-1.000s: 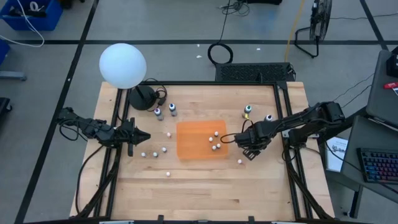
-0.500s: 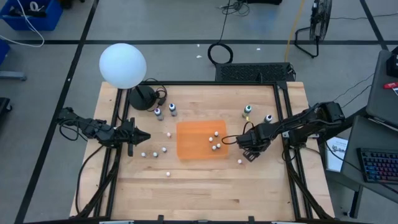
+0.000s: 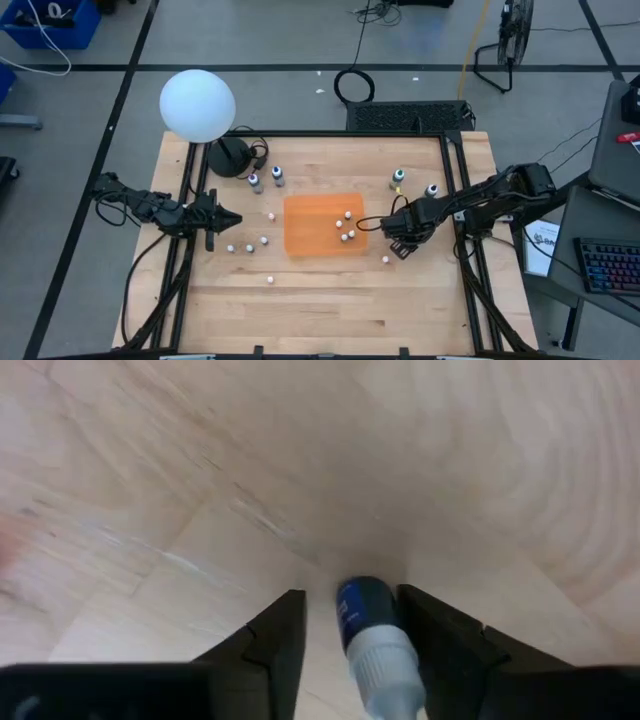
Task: Pick & Place food coloring
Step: Put the small blue food coloring bottle into the orange bin, then put the small orange food coloring bottle into the orange bin
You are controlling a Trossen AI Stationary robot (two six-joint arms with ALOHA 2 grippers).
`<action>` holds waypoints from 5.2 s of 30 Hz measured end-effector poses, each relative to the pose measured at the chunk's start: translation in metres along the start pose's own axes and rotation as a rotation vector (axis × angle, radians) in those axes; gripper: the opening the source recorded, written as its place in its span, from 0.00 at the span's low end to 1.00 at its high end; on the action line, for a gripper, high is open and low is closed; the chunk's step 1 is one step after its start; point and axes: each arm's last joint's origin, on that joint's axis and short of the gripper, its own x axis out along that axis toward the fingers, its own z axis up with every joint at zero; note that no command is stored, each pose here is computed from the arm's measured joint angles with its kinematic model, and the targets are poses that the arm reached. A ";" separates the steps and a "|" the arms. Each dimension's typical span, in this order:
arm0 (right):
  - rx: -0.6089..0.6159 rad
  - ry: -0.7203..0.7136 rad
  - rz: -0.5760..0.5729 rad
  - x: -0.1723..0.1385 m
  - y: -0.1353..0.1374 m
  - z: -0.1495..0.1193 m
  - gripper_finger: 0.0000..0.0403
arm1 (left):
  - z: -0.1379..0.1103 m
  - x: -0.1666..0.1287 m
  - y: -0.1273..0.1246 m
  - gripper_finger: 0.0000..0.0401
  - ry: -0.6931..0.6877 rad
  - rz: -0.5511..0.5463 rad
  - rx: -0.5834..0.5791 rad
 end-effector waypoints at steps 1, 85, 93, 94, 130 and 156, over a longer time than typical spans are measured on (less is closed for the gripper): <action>0.000 0.003 -0.004 0.001 -0.001 -0.001 0.32 | 0.000 0.000 0.000 0.10 0.000 0.000 0.000; -0.659 -0.157 0.083 -0.057 0.119 0.218 0.16 | 0.000 0.000 0.000 0.10 0.000 0.000 0.000; -0.605 -0.156 0.088 -0.059 0.119 0.217 0.45 | 0.000 0.000 0.000 0.10 0.000 0.000 0.000; -0.596 -0.157 0.089 -0.061 0.118 0.217 0.47 | 0.000 0.000 0.000 0.10 0.000 0.001 0.000; -0.383 -0.166 0.003 -0.111 0.140 -0.009 0.48 | 0.000 0.000 0.000 0.10 0.001 0.001 0.000; -0.208 -0.272 0.281 -0.041 0.085 -0.019 0.46 | 0.000 0.000 0.000 0.10 0.002 0.001 0.001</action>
